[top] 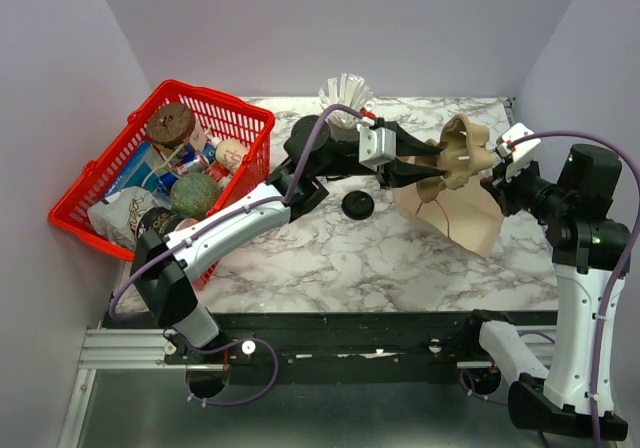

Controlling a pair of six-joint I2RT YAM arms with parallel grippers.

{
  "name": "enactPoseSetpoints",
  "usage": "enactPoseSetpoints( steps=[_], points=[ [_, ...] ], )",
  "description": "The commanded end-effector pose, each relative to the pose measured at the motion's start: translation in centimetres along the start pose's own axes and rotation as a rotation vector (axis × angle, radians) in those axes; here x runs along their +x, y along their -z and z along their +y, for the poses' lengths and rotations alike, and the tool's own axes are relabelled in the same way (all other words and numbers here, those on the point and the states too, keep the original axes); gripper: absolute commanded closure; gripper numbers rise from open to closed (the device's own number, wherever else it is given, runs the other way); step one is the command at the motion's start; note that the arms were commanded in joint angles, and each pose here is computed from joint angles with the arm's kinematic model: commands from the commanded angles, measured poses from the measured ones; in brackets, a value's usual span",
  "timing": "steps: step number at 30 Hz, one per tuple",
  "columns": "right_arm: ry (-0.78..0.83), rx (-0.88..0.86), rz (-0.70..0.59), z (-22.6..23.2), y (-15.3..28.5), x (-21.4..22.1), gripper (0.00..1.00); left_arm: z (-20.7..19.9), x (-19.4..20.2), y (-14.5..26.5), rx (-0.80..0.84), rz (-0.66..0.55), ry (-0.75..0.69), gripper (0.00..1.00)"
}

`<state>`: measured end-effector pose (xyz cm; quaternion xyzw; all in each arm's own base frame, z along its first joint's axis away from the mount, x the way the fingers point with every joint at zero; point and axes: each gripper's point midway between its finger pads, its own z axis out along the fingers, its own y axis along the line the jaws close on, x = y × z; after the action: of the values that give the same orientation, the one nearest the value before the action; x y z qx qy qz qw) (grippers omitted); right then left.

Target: Pack the takeout coffee

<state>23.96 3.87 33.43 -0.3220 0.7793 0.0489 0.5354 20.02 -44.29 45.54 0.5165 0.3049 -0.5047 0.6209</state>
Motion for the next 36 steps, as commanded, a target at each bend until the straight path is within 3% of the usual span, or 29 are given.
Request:
enactPoseSetpoints(
  steps=[1,5,15,24,36],
  points=[
    [-0.018,-0.033,-0.038,0.8,0.4,-1.2,0.99,-0.5,-2.3,-0.8,0.055,-0.082,-0.146,1.0],
    [-0.019,-0.041,-0.023,1.0,0.3,-0.7,0.99,-0.2,-2.1,-0.9,0.043,-0.082,-0.152,1.0],
    [-0.027,-0.032,-0.011,0.8,-0.1,-0.1,0.99,0.3,-7.5,0.1,-0.012,-0.159,-0.213,1.0],
    [-0.039,-0.028,-0.008,0.6,-0.5,0.2,0.99,1.6,-8.2,0.1,-0.063,-0.164,-0.246,1.0],
    [-0.051,-0.03,-0.038,0.9,0.0,-0.7,0.99,0.7,-0.4,-0.8,-0.013,-0.065,-0.174,1.0]
  ],
)
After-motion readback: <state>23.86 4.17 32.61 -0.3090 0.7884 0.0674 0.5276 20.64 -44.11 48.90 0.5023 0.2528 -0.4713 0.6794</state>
